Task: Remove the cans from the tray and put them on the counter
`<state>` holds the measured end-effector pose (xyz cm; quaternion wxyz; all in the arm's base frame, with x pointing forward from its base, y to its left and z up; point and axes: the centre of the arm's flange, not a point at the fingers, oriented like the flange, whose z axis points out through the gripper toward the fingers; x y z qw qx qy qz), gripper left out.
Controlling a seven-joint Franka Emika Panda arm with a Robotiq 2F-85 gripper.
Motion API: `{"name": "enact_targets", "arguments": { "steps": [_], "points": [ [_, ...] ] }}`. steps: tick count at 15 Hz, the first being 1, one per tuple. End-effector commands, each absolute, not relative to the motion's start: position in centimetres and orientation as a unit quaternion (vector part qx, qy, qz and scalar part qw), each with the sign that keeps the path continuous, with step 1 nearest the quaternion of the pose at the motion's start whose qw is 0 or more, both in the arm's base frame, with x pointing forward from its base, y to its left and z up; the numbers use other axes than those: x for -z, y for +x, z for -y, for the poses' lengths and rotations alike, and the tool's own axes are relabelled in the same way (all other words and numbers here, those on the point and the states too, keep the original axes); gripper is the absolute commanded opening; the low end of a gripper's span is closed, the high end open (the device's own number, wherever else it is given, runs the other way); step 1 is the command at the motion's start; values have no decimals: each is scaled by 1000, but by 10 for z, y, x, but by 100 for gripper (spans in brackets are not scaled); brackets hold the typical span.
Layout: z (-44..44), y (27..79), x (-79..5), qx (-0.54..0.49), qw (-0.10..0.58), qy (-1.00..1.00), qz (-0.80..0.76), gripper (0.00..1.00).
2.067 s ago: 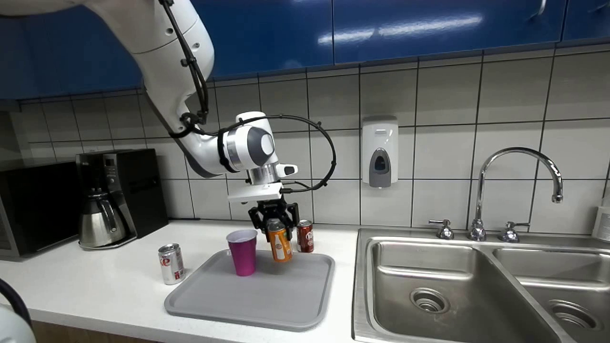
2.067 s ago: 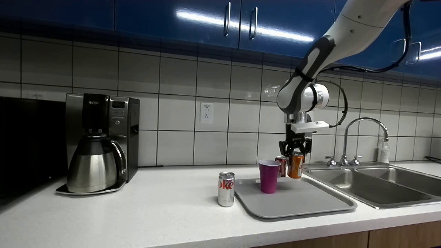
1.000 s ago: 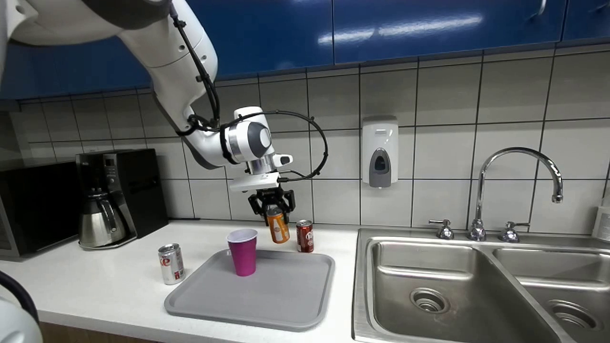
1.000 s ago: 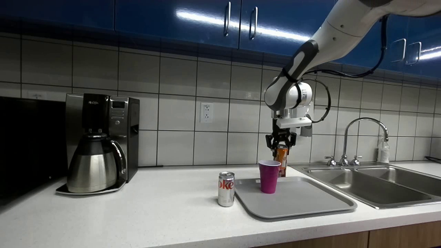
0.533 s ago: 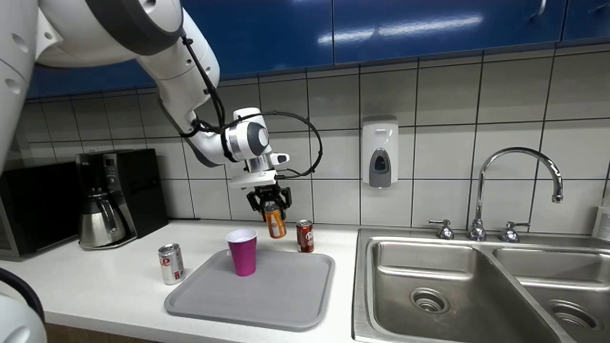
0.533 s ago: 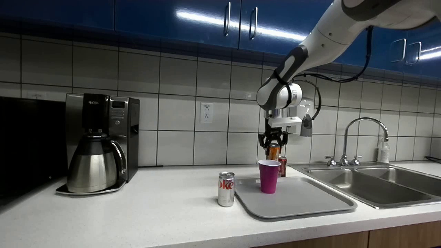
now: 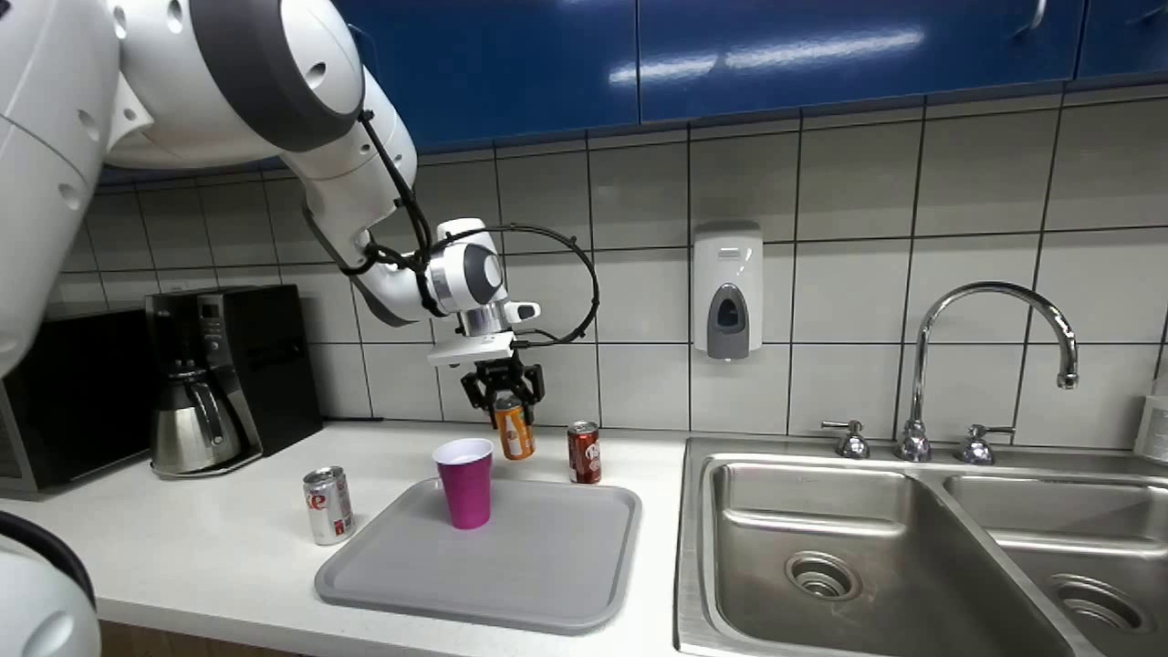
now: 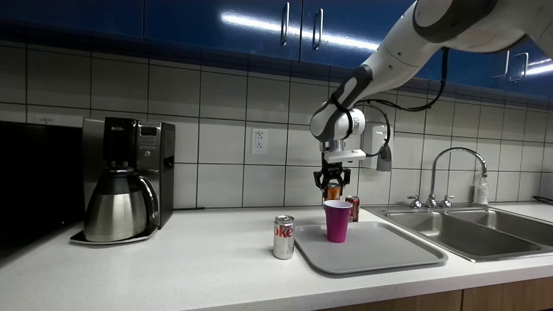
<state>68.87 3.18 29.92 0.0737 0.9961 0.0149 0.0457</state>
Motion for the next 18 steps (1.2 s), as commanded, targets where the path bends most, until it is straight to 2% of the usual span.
{"name": "enact_targets", "arguments": {
  "steps": [1, 18],
  "points": [
    [-39, 716, -298, -31, 77, 996, 4, 39],
    [-40, 755, -262, 18, 87, 996, 18, 39]
  ]
}}
